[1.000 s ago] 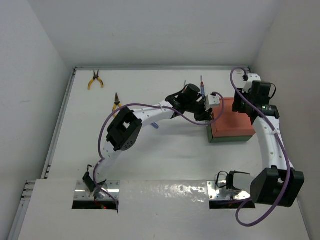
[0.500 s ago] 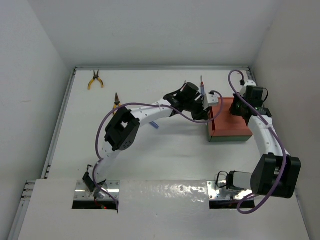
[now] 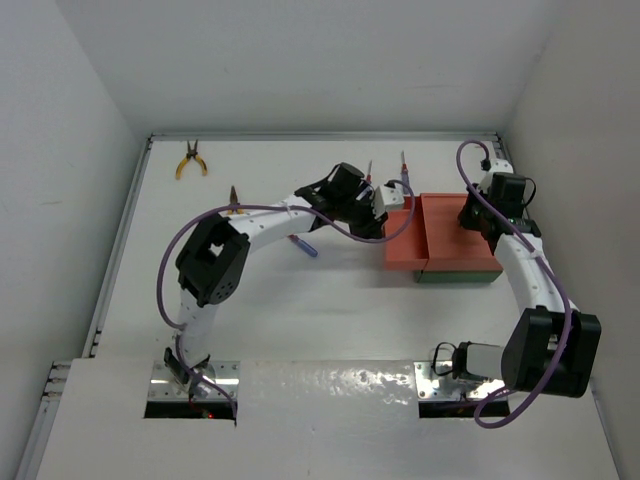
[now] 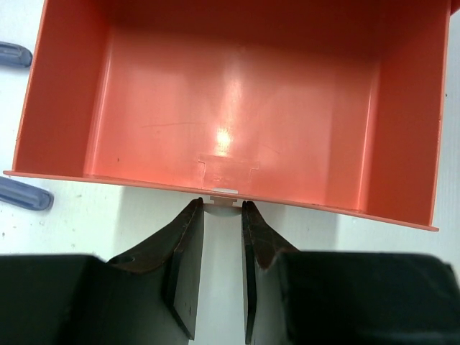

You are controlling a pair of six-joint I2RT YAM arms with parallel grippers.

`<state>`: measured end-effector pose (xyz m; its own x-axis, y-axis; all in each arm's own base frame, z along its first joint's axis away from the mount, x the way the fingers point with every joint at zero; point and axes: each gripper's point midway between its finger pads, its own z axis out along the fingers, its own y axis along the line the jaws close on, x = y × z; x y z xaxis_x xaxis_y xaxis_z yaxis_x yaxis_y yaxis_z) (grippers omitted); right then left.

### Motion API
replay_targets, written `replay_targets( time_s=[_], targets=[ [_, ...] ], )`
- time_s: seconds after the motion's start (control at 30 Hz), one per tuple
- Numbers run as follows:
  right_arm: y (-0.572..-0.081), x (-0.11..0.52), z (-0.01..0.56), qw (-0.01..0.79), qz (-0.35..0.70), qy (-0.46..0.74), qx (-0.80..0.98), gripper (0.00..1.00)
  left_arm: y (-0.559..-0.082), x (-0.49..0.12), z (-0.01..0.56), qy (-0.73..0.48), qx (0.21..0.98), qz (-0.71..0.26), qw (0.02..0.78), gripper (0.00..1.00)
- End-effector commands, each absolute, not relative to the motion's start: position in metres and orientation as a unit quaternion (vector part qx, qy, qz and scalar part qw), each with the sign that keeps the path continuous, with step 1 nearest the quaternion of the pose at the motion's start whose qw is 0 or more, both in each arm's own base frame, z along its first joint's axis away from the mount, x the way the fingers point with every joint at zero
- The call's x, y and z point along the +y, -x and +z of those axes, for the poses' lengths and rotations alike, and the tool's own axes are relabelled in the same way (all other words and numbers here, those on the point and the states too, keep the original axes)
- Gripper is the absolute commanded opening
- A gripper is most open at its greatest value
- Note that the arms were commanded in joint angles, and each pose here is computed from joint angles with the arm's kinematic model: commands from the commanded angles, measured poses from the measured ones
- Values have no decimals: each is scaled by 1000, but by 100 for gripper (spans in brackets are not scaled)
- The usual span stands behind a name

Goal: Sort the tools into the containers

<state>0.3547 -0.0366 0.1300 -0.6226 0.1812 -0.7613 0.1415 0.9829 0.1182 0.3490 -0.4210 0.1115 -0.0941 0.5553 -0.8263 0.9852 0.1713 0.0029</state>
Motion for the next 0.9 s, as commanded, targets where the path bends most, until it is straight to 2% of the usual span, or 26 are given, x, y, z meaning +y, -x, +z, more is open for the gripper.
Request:
replay_targets(
  time_s=[0.0, 0.2, 0.3, 0.33, 0.57, 0.6, 0.7, 0.8, 0.87],
  targets=[
    [-316, -34, 81, 328, 17, -89, 940, 0, -360, -404, 136, -562, 679, -274, 385, 0],
    [-314, -33, 79, 326, 19, -85, 941, 0, -366, -396, 135, -558, 685, -261, 389, 0],
    [-316, -32, 81, 330, 23, -82, 940, 0, -362, -400, 142, -561, 677, -276, 388, 32],
    [-316, -32, 81, 329, 23, -81, 941, 0, -362, -401, 146, -560, 675, -279, 390, 49],
    [-320, -30, 83, 331, 28, -75, 940, 0, -393, -390, 207, -492, 695, -305, 426, 84],
    [-320, -30, 84, 331, 29, -73, 940, 1, -398, -389, 224, -484, 693, -308, 437, 87],
    [-325, -31, 91, 337, 27, -67, 939, 2, -414, -367, 241, -413, 736, -303, 443, 88],
    [-329, -32, 102, 344, 23, -58, 937, 4, -450, -310, 256, -287, 799, -245, 468, 85],
    [-335, -33, 114, 356, 21, -48, 933, 5, -463, -276, 261, -238, 816, -221, 479, 85]
  ],
)
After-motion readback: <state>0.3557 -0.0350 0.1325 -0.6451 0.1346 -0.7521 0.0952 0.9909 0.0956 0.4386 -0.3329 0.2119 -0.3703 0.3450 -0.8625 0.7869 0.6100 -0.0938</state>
